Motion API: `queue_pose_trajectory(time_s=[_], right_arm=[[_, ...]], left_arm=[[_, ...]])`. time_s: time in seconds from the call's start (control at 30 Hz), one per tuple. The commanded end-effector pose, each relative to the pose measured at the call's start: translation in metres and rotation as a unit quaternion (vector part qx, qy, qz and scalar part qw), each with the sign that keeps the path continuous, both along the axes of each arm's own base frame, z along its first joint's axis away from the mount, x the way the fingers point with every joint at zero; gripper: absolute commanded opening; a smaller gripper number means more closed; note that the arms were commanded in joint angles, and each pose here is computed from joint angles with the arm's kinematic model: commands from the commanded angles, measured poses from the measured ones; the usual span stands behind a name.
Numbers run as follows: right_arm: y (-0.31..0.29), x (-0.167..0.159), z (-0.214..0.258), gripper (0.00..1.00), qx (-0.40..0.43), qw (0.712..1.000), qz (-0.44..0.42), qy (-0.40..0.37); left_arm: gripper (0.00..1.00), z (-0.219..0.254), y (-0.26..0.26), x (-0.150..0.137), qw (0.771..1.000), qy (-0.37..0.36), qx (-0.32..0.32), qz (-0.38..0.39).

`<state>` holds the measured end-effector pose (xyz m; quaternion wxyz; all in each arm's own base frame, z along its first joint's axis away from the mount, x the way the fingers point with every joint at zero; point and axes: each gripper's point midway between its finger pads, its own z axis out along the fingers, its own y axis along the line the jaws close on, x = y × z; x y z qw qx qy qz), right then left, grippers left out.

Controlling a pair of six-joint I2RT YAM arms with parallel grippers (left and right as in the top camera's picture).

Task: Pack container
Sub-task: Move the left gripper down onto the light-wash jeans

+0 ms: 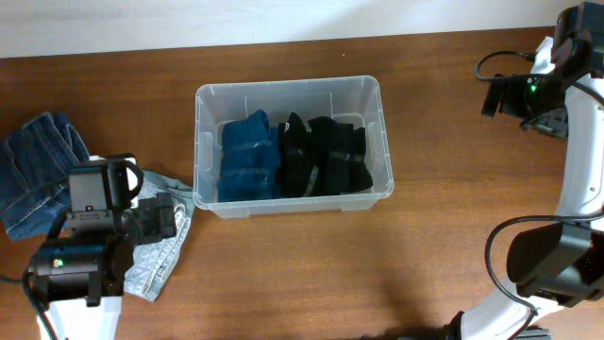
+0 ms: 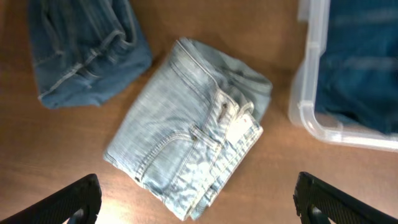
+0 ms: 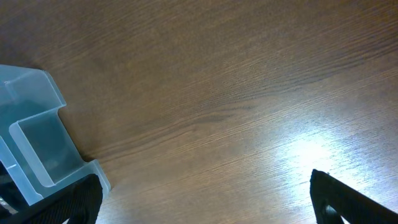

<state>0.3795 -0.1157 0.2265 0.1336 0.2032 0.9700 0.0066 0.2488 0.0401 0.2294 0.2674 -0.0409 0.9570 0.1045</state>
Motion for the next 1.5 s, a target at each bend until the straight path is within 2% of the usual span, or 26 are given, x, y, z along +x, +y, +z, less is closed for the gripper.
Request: queue_pose_trajectory(time_s=[0.0,0.2,0.43,0.6,0.93,1.47], right_arm=[[-0.001,-0.001,0.004,0.99,-0.006,1.000,-0.002,-0.004],[-0.001,-0.001,0.004,0.99,-0.006,1.000,-0.002,-0.004],[-0.001,-0.001,0.004,0.98,-0.006,1.000,-0.002,-0.004],[-0.001,-0.001,0.004,0.98,-0.006,1.000,-0.002,-0.004],[-0.001,-0.001,0.004,0.99,-0.006,1.000,-0.002,-0.004],[-0.001,-0.001,0.004,0.98,-0.006,1.000,-0.002,-0.004]], left_arm=[[0.99,0.003,-0.011,-0.002,0.999,0.005,-0.006,-0.041],[0.96,-0.008,-0.023,-0.023,0.993,0.063,0.027,-0.093],[0.98,-0.007,-0.012,-0.038,0.983,0.102,0.117,-0.100],[0.99,-0.016,-0.004,-0.035,0.978,0.116,0.145,-0.093],[1.00,-0.086,-0.008,-0.021,0.969,0.154,0.156,-0.116],[0.99,-0.130,-0.011,0.011,0.959,0.180,0.173,-0.134]])
